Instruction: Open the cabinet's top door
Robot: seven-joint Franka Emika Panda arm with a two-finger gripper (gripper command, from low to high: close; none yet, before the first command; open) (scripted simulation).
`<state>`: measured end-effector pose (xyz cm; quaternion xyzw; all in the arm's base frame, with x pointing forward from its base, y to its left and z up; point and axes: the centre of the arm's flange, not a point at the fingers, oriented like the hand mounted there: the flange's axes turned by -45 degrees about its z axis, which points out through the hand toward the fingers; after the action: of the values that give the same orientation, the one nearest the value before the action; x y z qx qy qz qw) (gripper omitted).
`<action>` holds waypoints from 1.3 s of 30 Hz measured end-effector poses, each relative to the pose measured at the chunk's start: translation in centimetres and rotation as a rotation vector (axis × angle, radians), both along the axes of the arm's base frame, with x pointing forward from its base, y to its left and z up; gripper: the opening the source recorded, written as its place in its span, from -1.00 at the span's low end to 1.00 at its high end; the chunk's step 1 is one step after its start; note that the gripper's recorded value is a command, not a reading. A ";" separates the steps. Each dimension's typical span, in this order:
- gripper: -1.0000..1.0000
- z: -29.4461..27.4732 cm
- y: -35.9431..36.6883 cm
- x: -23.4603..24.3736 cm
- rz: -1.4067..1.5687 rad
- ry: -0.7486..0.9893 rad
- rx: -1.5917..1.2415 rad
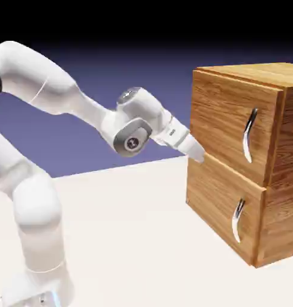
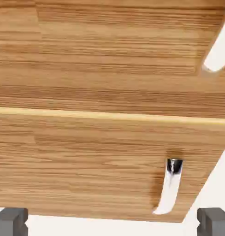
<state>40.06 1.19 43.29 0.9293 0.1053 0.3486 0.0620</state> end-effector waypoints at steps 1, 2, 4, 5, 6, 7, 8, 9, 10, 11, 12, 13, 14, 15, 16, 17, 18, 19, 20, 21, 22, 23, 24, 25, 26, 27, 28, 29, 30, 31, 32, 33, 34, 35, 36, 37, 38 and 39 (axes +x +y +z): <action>1.00 -1.0 0.2 0.4 0.040 0.031 -0.057; 1.00 -2.1 0.4 0.7 0.082 0.063 -0.112; 1.00 -4.2 0.8 1.3 0.169 0.128 -0.213; 1.00 -5.4 1.0 1.5 0.215 0.161 -0.260; 1.00 -6.5 1.1 1.7 0.262 0.193 -0.305; 1.00 -7.6 1.3 1.9 0.310 0.226 -0.346; 1.00 -8.8 1.4 2.0 0.360 0.258 -0.385; 1.00 -9.9 1.6 2.1 0.411 0.289 -0.422; 1.00 -11.0 1.7 2.1 0.463 0.318 -0.456; 1.00 -12.1 1.8 2.1 0.516 0.347 -0.488; 1.00 -13.2 2.0 2.1 0.571 0.374 -0.518; 1.00 -14.2 2.1 2.1 0.626 0.399 -0.546; 1.00 -15.2 2.3 2.0 0.683 0.423 -0.571; 1.00 -16.2 2.4 1.9 0.739 0.444 -0.594; 1.00 -17.2 2.5 1.7 0.797 0.463 -0.616; 1.00 -18.0 2.7 1.6 0.855 0.479 -0.636; 1.00 -18.9 2.9 1.4 0.914 0.492 -0.655; 1.00 -19.7 3.1 1.3 0.973 0.503 -0.673; 1.00 -20.5 3.3 1.1 1.032 0.510 -0.689; 1.00 -21.1 3.6 0.9 1.092 0.515 -0.705; 1.00 -21.8 3.8 0.7 1.150 0.516 -0.720; 1.00 -22.4 4.0 0.5 1.209 0.514 -0.734; 1.00 -22.9 4.3 0.3 1.266 0.508 -0.749; 1.00 -23.3 4.5 0.2 1.323 0.500 -0.763; 1.00 -23.7 4.8 0.0 1.378 0.488 -0.778; 1.00 -24.0 5.1 -0.1 1.432 0.472 -0.793; 1.00 -24.3 5.3 -0.2 1.485 0.454 -0.810; 1.00 -24.5 5.6 -0.3 1.536 0.432 -0.827; 1.00 -24.6 5.8 -0.4 1.585 0.408 -0.845; 1.00 -24.7 6.0 -0.4 1.631 0.380 -0.865; 1.00 -24.7 6.3 -0.4 1.675 0.350 -0.886; 1.00 -24.6 6.5 -0.4 1.717 0.317 -0.910; 1.00 -24.5 6.6 -0.3 1.756 0.282 -0.935; 1.00 -24.3 6.8 -0.2 1.792 0.245 -0.963; 1.00 -24.0 6.9 -0.1 1.824 0.207 -0.994; 1.00 -23.7 7.0 0.0 1.853 0.167 -1.026; 1.00 -23.4 7.1 0.2 1.879 0.126 -1.062; 1.00 -22.9 7.1 0.4 1.900 0.084 -1.100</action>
<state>40.48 8.32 20.38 0.3257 0.9212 0.1277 0.1705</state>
